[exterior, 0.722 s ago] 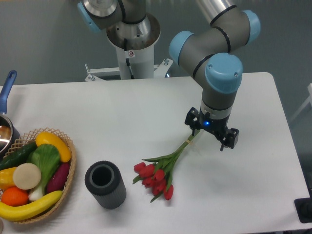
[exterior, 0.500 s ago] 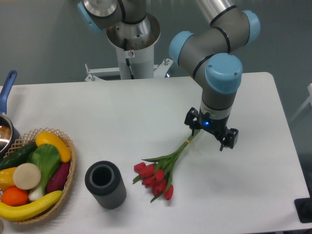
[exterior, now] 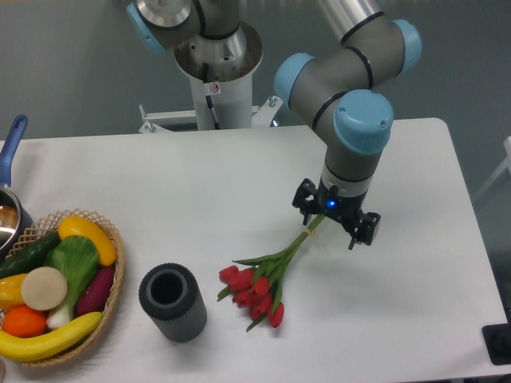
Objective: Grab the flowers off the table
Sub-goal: 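Lower the open gripper down onto the green tulip stems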
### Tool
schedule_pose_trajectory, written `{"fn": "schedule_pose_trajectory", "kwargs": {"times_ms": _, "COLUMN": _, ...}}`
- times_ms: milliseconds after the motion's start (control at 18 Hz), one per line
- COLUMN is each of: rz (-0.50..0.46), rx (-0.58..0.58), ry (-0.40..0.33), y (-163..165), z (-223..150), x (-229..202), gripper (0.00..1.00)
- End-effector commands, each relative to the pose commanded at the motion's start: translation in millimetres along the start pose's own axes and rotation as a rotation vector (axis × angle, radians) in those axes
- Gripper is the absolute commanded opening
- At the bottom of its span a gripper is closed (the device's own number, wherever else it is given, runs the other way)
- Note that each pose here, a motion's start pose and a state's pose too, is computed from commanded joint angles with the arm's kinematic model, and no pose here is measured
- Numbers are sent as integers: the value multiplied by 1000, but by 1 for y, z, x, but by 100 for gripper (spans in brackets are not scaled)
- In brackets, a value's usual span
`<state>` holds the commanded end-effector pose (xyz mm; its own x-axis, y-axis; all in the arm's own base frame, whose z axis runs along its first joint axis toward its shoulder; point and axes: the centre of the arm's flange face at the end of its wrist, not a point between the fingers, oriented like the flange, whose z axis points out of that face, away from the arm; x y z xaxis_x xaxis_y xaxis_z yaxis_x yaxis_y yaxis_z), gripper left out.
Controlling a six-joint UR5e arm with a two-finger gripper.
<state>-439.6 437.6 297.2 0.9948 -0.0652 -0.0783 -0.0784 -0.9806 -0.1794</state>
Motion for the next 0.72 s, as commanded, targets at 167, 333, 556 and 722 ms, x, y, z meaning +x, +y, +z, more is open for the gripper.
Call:
{"fn": "schedule_pose_trajectory", "kwargs": {"times_ms": 167, "rz": 4, "rx": -11, "ry": 3, "y": 1, "z": 2, "x": 4, "gripper": 100}}
{"fn": "schedule_pose_trajectory", "kwargs": {"times_ms": 333, "rz": 17, "rx": -25, "ry": 27, "y": -3, "z": 16, "x": 13, "gripper": 100}}
{"fn": "schedule_pose_trajectory", "kwargs": {"times_ms": 556, "rz": 37, "rx": -44, "ry": 65, "y": -12, "z": 36, "x": 25, "gripper": 100}}
{"fn": "schedule_pose_trajectory", "kwargs": {"times_ms": 722, "rz": 45, "rx": -90, "ry": 100, "y": -6, "z": 53, "x": 30, "gripper": 100}}
